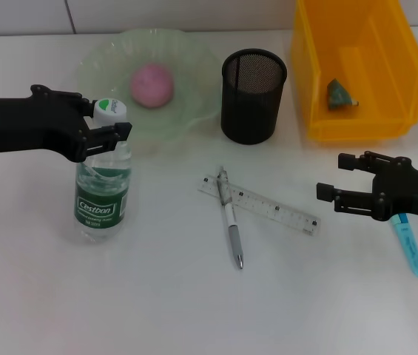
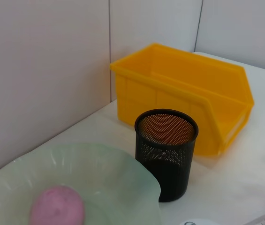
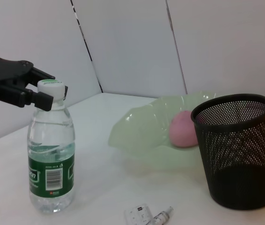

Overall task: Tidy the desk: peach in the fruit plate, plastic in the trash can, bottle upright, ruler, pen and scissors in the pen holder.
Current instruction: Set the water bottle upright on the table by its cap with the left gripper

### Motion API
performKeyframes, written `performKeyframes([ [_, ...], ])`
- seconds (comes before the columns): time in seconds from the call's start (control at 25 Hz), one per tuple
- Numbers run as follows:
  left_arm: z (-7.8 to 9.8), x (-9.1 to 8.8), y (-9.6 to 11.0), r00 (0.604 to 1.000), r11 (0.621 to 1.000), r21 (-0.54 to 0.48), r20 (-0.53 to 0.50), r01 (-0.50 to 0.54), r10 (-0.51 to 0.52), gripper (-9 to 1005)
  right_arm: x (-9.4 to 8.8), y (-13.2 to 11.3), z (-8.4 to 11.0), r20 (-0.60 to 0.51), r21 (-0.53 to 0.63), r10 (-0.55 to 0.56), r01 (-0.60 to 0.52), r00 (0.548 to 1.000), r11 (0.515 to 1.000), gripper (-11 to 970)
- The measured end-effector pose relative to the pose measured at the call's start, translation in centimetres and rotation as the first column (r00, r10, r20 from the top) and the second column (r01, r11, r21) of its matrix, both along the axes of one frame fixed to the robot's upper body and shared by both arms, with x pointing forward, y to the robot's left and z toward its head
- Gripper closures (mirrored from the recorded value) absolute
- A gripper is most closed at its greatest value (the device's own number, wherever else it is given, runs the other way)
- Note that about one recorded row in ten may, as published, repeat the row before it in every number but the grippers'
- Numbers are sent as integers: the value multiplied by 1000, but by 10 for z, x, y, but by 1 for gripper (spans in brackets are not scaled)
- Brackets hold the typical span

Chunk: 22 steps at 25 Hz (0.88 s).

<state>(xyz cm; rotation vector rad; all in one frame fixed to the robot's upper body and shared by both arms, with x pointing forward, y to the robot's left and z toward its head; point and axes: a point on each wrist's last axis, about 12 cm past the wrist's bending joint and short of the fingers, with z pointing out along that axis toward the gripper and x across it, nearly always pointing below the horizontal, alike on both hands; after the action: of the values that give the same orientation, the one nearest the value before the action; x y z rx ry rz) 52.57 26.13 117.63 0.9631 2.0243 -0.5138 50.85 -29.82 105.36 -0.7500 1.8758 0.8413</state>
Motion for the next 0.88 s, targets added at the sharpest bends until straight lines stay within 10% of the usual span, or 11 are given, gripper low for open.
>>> performKeyframes([
  [0.88,-2,9,-3,999,999,-43,36,10,-9,526,-1,1,-1,-4,-1,3,-3,1000,1000,158],
])
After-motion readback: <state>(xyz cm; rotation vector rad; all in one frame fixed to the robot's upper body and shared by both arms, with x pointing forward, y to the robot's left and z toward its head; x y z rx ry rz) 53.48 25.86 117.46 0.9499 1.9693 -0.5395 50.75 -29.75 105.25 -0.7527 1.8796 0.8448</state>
